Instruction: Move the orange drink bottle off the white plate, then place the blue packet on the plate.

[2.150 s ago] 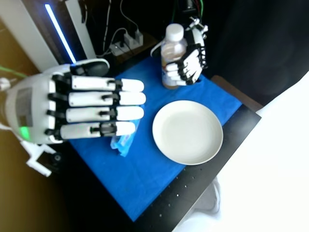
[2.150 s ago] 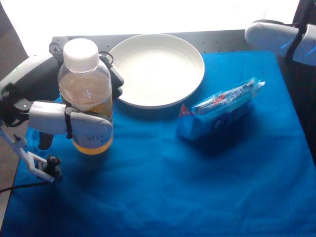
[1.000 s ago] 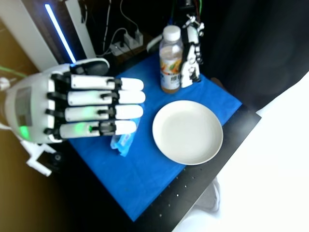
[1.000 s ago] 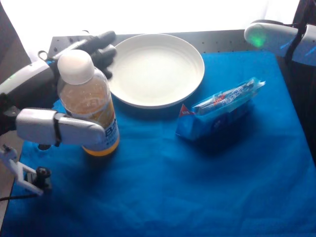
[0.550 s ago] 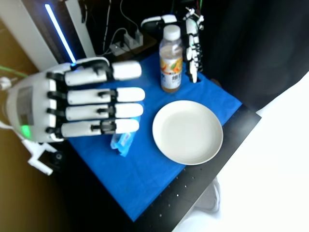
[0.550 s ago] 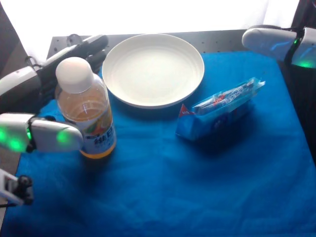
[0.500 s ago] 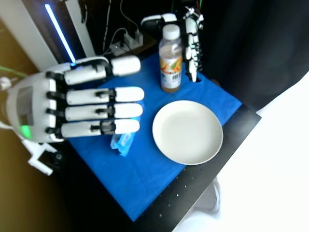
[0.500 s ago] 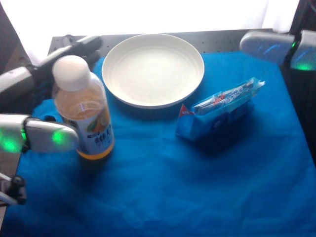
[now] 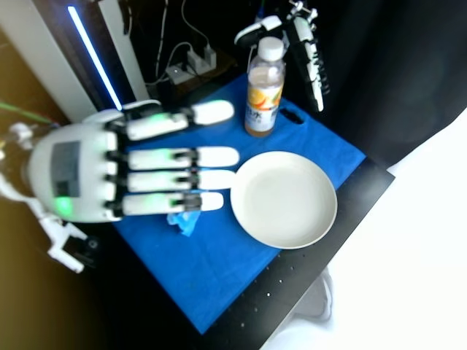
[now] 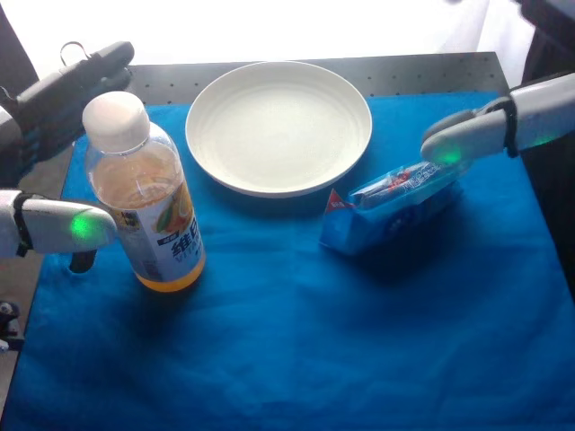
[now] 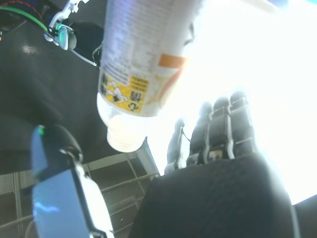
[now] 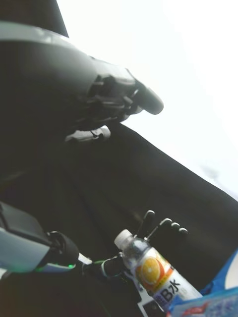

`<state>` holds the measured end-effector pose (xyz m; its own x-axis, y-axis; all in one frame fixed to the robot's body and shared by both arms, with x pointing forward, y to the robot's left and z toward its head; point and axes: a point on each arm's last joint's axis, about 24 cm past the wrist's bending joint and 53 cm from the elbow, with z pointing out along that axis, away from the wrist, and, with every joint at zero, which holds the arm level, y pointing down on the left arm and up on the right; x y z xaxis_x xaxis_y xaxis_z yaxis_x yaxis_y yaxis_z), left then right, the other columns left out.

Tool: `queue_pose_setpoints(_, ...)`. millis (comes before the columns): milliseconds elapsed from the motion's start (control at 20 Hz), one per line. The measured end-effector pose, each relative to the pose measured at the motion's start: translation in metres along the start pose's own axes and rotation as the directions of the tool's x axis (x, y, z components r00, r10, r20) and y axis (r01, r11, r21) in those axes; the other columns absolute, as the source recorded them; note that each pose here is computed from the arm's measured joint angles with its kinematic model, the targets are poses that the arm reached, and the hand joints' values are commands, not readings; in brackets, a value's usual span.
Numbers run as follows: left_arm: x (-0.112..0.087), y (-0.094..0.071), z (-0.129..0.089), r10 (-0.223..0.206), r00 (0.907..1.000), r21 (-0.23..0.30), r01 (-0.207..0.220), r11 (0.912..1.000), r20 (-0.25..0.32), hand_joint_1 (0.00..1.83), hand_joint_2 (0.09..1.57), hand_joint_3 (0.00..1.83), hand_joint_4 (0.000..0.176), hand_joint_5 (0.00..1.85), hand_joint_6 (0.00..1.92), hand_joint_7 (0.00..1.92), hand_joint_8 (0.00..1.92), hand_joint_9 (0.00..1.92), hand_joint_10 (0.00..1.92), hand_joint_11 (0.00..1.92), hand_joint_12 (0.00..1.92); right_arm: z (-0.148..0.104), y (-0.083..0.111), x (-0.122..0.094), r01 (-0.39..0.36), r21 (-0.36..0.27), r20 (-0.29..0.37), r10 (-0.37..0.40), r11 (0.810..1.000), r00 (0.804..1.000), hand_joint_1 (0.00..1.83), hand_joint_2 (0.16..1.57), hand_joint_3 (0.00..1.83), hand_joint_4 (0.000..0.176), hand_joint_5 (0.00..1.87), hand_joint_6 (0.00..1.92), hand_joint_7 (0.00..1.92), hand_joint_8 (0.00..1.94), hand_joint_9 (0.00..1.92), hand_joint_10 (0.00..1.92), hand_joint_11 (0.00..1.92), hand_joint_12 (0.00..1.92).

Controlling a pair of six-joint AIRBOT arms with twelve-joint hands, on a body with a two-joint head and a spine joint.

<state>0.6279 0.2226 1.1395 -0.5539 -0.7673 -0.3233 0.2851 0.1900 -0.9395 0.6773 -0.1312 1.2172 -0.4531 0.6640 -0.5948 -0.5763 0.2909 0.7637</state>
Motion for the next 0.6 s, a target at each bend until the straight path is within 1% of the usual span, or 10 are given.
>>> queue_pose_setpoints(50,-0.003,-0.001,0.000,0.007,0.9999,0.001,-0.007,1.0000,0.008,0.67,0.63,0.00,0.176,0.00,0.00,0.00,0.00,0.00,0.00,0.00,0.00,0.008,0.001,0.011,0.037,0.006,-0.082,-0.037,0.999,0.996,0.68,0.62,0.00,0.176,0.00,0.00,0.00,0.00,0.00,0.00,0.00,0.70)
queue_pose_setpoints(100,-0.003,-0.001,0.000,0.010,0.9999,0.001,-0.010,1.0000,0.008,0.67,0.63,0.00,0.176,0.00,0.00,0.00,0.00,0.00,0.00,0.00,0.00,0.009,0.002,0.011,0.042,0.006,-0.087,-0.041,0.999,0.995,0.68,0.62,0.00,0.176,0.00,0.00,0.00,0.00,0.00,0.00,0.00,0.70)
queue_pose_setpoints(150,-0.005,-0.003,-0.001,0.024,0.9997,0.002,-0.024,0.9997,0.007,0.67,0.63,0.00,0.176,0.00,0.00,0.00,0.00,0.00,0.00,0.00,0.00,0.012,0.001,0.015,0.061,0.013,-0.112,-0.059,0.998,0.992,0.71,0.61,0.00,0.176,0.00,0.00,0.01,0.00,0.00,0.00,0.00,0.63)
queue_pose_setpoints(200,-0.008,-0.008,-0.002,0.037,0.9992,0.008,-0.037,0.9993,0.015,0.66,0.63,0.00,0.176,0.00,0.00,0.00,0.00,0.00,0.00,0.00,0.00,0.015,-0.001,0.020,0.082,0.024,-0.148,-0.078,0.996,0.986,0.71,0.60,0.00,0.176,0.00,0.00,0.03,0.00,0.01,0.00,0.00,0.73)
queue_pose_setpoints(300,-0.013,-0.012,-0.003,0.042,0.9988,0.019,-0.043,0.9989,0.025,0.69,0.66,0.00,0.176,0.00,0.00,0.00,0.00,0.00,0.00,0.00,0.00,0.013,-0.011,0.028,0.096,0.052,-0.190,-0.085,0.994,0.978,0.64,0.60,0.00,0.175,0.00,0.00,0.02,0.00,0.03,0.00,0.00,0.90)
queue_pose_setpoints(350,-0.014,-0.013,-0.003,0.042,0.9987,0.020,-0.043,0.9989,0.029,0.69,0.66,0.00,0.176,0.00,0.00,0.00,0.00,0.00,0.00,0.00,0.00,0.013,-0.017,0.032,0.101,0.069,-0.209,-0.084,0.992,0.974,0.64,0.61,0.00,0.176,0.00,0.00,0.03,0.00,0.04,0.00,0.00,0.84)
queue_pose_setpoints(400,-0.013,-0.014,-0.003,0.041,0.9987,0.024,-0.042,0.9988,0.030,0.70,0.65,0.00,0.176,0.00,0.00,0.00,0.00,0.00,0.00,0.00,0.00,0.011,-0.025,0.037,0.096,0.096,-0.238,-0.070,0.991,0.969,0.65,0.62,0.00,0.176,0.00,0.00,0.05,0.00,0.05,0.00,0.00,0.68)
queue_pose_setpoints(500,-0.013,-0.015,-0.005,0.046,0.9984,0.021,-0.046,0.9987,0.034,0.68,0.65,0.00,0.176,0.00,0.00,0.00,0.00,0.00,0.00,0.00,0.00,0.009,-0.031,0.041,0.096,0.118,-0.262,-0.062,0.988,0.963,0.67,0.61,0.00,0.176,0.00,0.00,0.07,0.01,0.04,0.00,0.00,0.58)
queue_pose_setpoints(550,-0.015,-0.017,-0.007,0.048,0.9981,0.028,-0.049,0.9984,0.039,0.66,0.64,0.00,0.176,0.00,0.00,0.00,0.00,0.00,0.00,0.00,0.00,0.007,-0.034,0.046,0.117,0.126,-0.287,-0.077,0.985,0.955,0.68,0.60,0.00,0.170,0.00,0.00,0.09,0.01,0.05,0.01,0.00,0.57)
queue_pose_setpoints(600,-0.018,-0.021,-0.009,0.052,0.9973,0.034,-0.054,0.9980,0.052,0.62,0.69,0.01,0.176,0.00,0.00,0.00,0.00,0.00,0.00,0.00,0.00,0.005,-0.038,0.050,0.132,0.136,-0.304,-0.085,0.982,0.949,0.69,0.60,0.00,0.114,0.00,0.00,0.15,0.01,0.09,0.01,0.00,0.59)
